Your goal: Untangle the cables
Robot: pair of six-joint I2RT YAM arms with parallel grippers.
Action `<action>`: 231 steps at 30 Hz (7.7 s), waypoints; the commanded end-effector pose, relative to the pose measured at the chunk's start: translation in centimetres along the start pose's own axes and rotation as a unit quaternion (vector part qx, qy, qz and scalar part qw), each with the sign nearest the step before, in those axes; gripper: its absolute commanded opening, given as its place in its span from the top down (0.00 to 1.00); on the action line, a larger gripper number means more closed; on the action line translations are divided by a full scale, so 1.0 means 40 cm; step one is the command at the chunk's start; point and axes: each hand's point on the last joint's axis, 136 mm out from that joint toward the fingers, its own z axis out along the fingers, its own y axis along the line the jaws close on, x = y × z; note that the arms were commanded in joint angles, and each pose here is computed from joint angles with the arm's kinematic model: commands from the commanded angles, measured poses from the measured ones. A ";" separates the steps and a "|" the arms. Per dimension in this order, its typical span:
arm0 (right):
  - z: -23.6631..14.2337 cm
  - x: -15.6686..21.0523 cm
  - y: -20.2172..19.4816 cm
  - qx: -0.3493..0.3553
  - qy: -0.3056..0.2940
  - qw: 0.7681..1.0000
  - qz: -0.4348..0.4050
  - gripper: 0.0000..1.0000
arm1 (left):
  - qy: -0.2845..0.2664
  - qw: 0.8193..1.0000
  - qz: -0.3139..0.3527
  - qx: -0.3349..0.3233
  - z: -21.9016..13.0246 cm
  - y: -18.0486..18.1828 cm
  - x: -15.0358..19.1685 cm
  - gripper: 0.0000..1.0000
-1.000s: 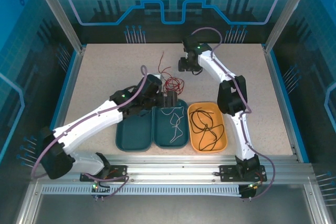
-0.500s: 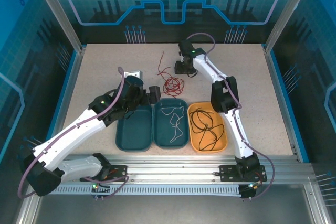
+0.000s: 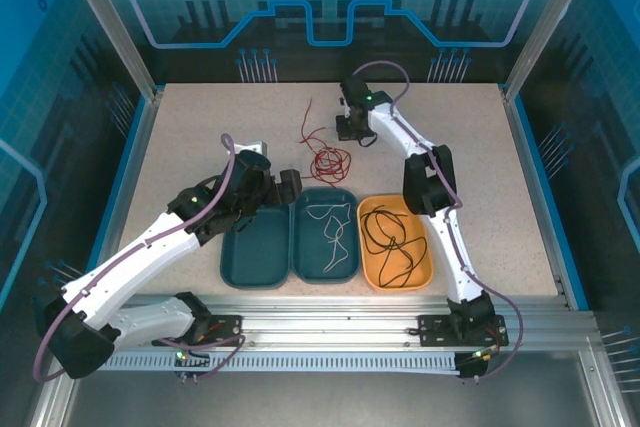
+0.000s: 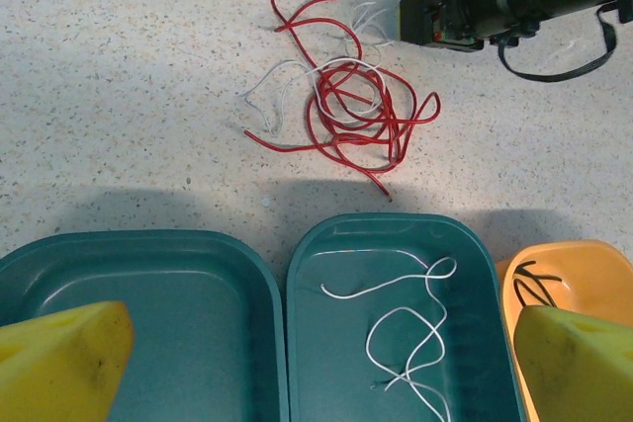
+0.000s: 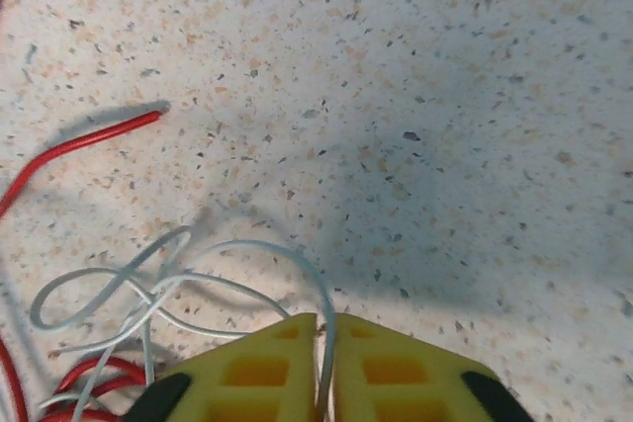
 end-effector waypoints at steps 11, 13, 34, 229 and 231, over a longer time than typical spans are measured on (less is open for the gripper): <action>-0.210 -0.087 0.014 0.028 -0.083 0.996 -0.022 0.91 | 0.000 1.000 -0.029 -0.012 -0.004 0.029 0.006 0.01; -0.242 -0.092 0.010 0.036 -0.093 0.995 -0.022 0.91 | 0.000 1.000 -0.029 -0.011 -0.003 0.029 0.008 0.01; -0.528 0.041 0.101 -0.047 -0.173 0.982 -0.061 0.87 | 0.002 0.994 -0.076 0.083 0.023 -0.036 -0.015 0.02; -0.756 0.341 -0.058 -0.006 -0.164 0.984 0.069 0.00 | 0.224 0.965 -0.008 0.137 0.029 -0.166 0.218 1.00; -0.750 0.344 -0.058 -0.006 -0.160 0.985 0.068 0.00 | 0.234 0.963 -0.009 0.131 0.049 -0.165 0.230 1.00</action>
